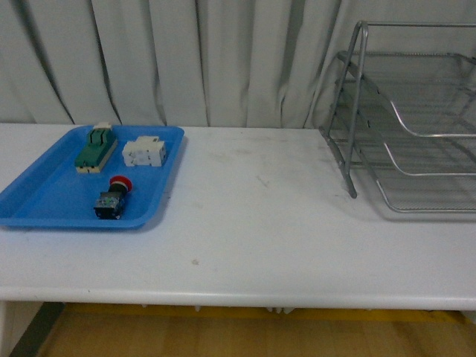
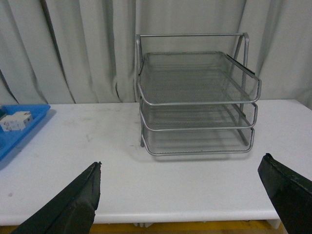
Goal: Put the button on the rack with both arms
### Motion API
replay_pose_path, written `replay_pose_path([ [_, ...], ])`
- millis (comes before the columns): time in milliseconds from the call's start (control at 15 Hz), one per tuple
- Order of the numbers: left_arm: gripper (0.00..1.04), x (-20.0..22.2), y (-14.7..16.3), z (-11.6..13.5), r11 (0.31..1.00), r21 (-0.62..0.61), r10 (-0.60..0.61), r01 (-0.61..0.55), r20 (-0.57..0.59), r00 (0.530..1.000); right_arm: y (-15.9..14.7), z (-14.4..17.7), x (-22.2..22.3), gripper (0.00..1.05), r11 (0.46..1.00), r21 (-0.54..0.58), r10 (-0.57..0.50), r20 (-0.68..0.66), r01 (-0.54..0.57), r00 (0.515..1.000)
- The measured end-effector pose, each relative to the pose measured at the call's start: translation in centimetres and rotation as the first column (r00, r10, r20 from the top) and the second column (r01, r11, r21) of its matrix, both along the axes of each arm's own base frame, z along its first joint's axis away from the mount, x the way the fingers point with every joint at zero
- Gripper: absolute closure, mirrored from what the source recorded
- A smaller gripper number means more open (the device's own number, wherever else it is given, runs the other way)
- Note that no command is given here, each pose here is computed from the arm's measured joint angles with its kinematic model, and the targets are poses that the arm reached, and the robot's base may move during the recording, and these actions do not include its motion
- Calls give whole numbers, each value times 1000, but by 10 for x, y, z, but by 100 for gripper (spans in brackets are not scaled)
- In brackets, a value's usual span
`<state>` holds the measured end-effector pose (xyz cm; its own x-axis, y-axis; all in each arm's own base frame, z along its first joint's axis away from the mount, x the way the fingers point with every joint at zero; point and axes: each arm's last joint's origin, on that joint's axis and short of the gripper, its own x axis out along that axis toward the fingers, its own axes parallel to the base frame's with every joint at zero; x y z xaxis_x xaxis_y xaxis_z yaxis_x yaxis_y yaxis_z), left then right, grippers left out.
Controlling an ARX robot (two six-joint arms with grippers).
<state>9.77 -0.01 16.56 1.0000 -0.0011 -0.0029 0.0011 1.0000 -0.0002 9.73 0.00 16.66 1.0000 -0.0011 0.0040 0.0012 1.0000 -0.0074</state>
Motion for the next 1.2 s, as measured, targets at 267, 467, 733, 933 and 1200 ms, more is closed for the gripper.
replay_pose_path([
  [267,7,0,0,0,1000,0,-1,1,0,1000,-6,7,10,6,994,45,97,-17,-96,995],
  [467,7,0,0,0,1000,0,0,0,0,1000,-31,65,64,6,995,51,77,127,-84,989],
  [733,7,0,0,0,1000,0,0,0,0,1000,-112,81,162,6,938,341,-86,72,56,994],
  [933,7,0,0,0,1000,0,0,0,0,1000,-158,34,195,6,680,733,-27,-27,38,999],
  [1200,7,0,0,0,1000,0,0,0,0,1000,-132,-54,223,6,191,982,160,-33,2,987],
])
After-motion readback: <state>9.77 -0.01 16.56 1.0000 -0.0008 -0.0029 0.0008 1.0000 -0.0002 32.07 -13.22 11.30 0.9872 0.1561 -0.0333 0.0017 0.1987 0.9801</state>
